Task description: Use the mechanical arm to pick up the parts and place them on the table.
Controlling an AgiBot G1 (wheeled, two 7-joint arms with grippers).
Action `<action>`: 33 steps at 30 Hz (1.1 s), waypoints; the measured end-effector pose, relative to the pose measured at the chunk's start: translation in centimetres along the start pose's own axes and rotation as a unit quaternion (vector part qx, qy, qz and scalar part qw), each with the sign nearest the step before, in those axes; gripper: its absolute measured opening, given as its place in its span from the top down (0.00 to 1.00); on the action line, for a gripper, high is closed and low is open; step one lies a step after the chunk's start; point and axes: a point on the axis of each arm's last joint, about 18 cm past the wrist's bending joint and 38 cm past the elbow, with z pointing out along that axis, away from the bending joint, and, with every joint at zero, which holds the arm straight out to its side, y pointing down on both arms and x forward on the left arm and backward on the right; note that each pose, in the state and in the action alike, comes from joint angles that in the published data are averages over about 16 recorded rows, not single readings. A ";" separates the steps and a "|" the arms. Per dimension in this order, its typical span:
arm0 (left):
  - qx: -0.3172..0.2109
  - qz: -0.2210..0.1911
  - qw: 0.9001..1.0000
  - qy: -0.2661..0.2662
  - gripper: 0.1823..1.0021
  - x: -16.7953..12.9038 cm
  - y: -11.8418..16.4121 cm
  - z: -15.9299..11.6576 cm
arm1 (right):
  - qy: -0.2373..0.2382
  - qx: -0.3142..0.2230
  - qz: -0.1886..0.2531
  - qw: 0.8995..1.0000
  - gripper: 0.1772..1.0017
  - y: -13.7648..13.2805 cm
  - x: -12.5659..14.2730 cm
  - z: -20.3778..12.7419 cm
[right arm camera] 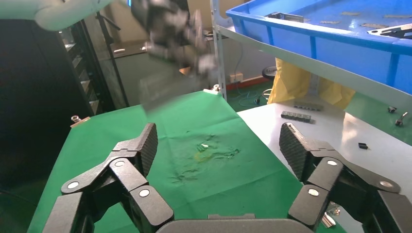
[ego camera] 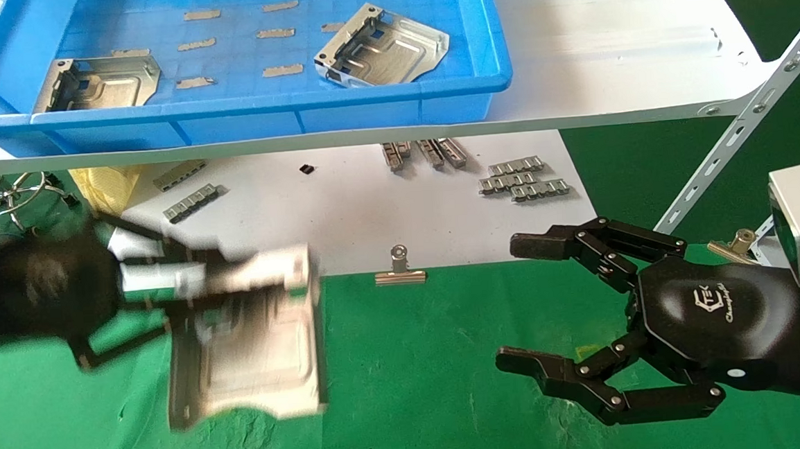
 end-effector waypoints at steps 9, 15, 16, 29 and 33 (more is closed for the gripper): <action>-0.101 0.011 0.994 0.033 0.89 4.3 9.4 -0.4 | 0.000 0.000 0.000 1.000 0.04 0.0 0.0 0.0; -0.130 0.025 0.990 0.043 0.89 5.4 12.4 -0.1 | 0.000 0.000 0.000 1.000 0.01 0.0 0.0 0.0; -0.133 0.029 0.990 0.042 0.89 5.4 12.7 0.0 | 0.000 0.000 0.000 1.000 0.01 0.0 0.0 0.0; -0.147 0.073 0.986 0.015 0.87 3.9 14.0 0.9 | 0.000 0.000 0.000 1.000 0.00 0.0 0.0 0.0; -0.138 0.076 0.988 0.010 0.85 3.6 13.7 1.1 | 0.000 0.000 0.000 1.000 0.00 0.0 0.0 0.0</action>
